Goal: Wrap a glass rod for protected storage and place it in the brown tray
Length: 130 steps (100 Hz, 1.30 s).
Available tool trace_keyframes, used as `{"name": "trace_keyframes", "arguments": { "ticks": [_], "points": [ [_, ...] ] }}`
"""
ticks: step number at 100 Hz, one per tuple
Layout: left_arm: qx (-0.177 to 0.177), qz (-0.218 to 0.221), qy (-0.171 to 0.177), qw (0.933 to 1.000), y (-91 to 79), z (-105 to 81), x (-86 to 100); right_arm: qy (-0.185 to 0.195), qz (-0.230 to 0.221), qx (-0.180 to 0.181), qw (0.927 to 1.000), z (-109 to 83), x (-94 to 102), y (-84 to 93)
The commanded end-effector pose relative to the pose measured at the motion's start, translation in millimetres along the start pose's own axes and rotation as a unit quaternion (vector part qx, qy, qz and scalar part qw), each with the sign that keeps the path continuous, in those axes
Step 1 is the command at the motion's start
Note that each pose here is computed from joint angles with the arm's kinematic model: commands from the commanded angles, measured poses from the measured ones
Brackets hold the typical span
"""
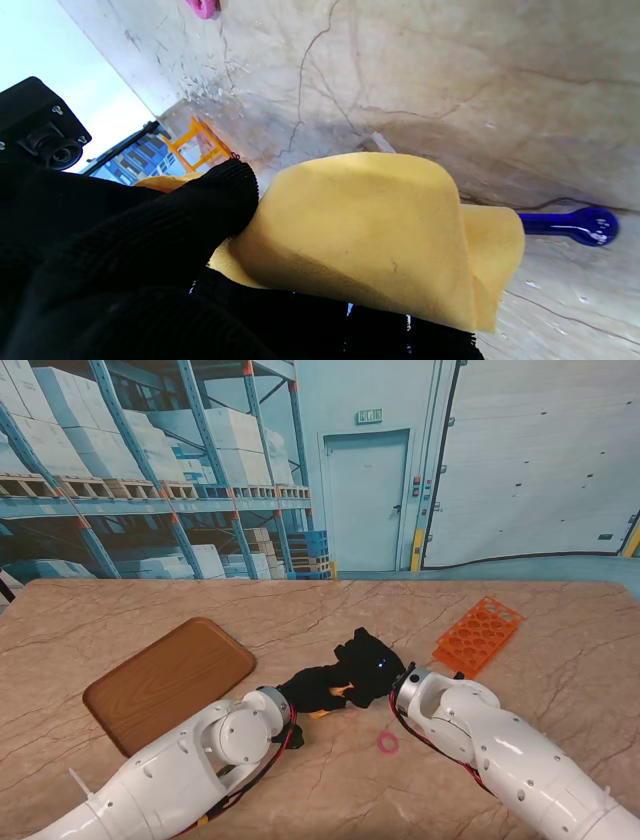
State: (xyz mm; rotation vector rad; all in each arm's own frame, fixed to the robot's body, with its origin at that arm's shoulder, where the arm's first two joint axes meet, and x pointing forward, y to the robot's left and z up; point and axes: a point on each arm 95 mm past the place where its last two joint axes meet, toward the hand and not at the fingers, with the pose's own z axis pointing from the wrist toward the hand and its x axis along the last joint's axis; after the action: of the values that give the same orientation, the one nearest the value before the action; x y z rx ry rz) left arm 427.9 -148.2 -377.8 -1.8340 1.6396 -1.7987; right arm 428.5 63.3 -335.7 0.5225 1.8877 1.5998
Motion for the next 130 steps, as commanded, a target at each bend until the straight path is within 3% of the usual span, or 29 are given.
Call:
{"name": "trace_keyframes", "arguments": {
  "ticks": [1, 26, 56, 98, 130],
  "points": [
    [-0.010, -0.016, 0.015, 0.9997, 13.6, 0.9, 11.3, 0.006, 0.003, -0.002, 1.0000, 2.1, 7.4, 0.3],
    [-0.010, -0.065, 0.013, 0.9978, 15.4, 0.1, 15.0, 0.002, 0.004, 0.001, 1.0000, 1.8, 6.9, 0.2],
    [-0.009, -0.095, 0.018, 0.9953, 15.0, -0.8, 20.2, 0.002, 0.006, 0.003, 1.0000, 1.4, 7.9, 2.6],
    [-0.005, -0.119, 0.017, 0.9927, 14.7, -3.9, 26.6, 0.002, 0.007, 0.002, 1.0000, -0.4, 8.2, 4.1],
    [0.002, -0.113, 0.016, 0.9935, 16.1, -4.4, 27.1, -0.007, 0.005, 0.000, 1.0000, -11.4, 8.2, 4.7]
  ]
}}
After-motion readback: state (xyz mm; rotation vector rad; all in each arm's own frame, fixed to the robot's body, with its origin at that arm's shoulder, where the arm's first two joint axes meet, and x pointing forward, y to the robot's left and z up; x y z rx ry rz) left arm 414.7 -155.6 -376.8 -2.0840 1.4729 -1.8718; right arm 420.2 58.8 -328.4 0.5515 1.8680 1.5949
